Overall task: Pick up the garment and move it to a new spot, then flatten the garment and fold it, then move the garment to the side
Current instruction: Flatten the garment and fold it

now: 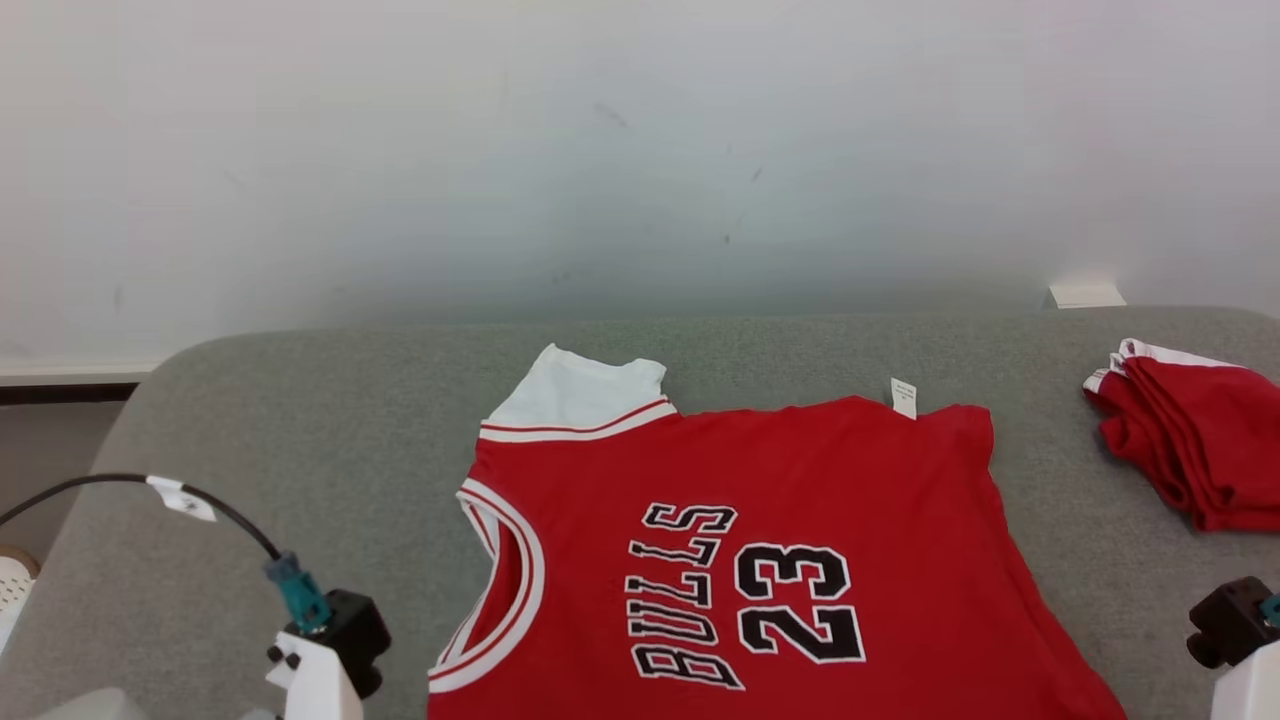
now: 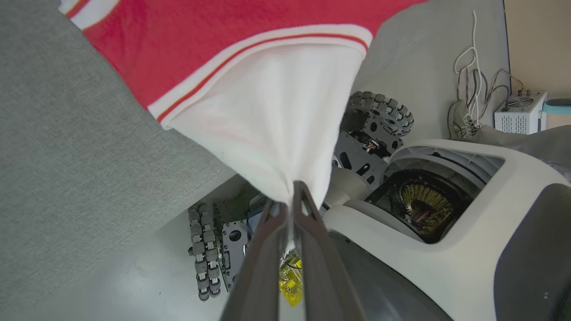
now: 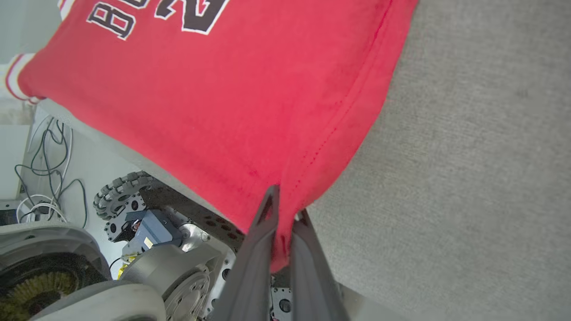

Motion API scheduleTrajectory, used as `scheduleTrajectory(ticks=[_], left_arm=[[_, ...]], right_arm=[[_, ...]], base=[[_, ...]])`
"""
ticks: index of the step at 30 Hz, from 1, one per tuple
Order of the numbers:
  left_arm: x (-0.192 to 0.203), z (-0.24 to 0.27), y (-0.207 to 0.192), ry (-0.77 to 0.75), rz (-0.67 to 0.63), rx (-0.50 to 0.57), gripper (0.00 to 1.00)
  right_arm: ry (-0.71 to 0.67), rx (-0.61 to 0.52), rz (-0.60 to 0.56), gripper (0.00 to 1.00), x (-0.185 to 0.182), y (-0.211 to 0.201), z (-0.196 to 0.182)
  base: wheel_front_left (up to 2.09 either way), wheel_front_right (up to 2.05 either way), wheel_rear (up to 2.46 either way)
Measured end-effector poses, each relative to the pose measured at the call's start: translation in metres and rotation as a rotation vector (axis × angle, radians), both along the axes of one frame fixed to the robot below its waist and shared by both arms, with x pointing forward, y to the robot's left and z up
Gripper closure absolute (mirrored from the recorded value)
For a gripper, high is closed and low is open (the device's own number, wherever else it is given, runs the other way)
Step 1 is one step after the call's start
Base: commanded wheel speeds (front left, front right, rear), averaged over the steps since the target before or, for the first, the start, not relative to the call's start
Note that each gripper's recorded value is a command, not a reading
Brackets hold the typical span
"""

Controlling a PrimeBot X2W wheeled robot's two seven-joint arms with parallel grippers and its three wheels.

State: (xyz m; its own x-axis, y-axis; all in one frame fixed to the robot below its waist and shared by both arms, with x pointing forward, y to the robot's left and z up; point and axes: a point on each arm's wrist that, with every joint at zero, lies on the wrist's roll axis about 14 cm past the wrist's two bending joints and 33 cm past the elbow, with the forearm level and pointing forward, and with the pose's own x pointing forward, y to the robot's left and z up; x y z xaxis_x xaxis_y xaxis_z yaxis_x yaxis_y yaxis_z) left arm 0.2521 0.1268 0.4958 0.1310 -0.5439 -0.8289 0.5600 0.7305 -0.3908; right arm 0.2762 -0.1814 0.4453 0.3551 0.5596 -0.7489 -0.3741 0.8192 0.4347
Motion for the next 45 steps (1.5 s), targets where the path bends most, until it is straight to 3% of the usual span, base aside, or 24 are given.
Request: scheduleTrajectory(ticks=[11,20,39,40,41,43,44,45], left_arm=[[-0.002,0.0,-0.008,0.068,-0.026,-0.002,1.0],[0.047,0.006,-0.009,0.049,0.033,-0.012,1.0],[0.137,-0.025,-0.015,0.054,0.2,-0.021,1.0],[0.141,-0.026,-0.018,0.05,0.204,-0.025,1.0],[0.143,-0.028,-0.02,0.048,0.208,-0.029,1.0],[0.149,-0.032,-0.021,0.039,0.226,-0.028,1.0],[0.152,-0.033,-0.021,0.033,0.235,-0.029,0.77],[0.154,-0.035,-0.021,0.03,0.245,-0.031,0.41]], right_arm=[[0.036,-0.007,0.017,1.0,-0.007,-0.005,0.006],[0.018,0.012,0.019,1.0,0.034,0.014,0.011],[0.07,-0.047,-0.143,1.0,0.086,-0.003,-0.021],[0.072,-0.045,-0.146,0.95,0.088,-0.001,-0.023],[0.072,-0.043,-0.148,0.75,0.089,0.001,-0.024],[0.07,-0.044,-0.148,0.51,0.09,0.005,-0.026],[0.068,-0.047,-0.146,0.04,0.091,0.007,-0.027],[0.058,-0.048,-0.147,0.0,0.093,0.009,-0.027]], base=[[0.0,0.0,0.0],[0.0,0.0,0.0],[0.0,0.0,0.0],[0.0,0.0,0.0],[0.0,0.0,0.0],[0.0,0.0,0.0],[0.0,0.0,0.0],[0.0,0.0,0.0]])
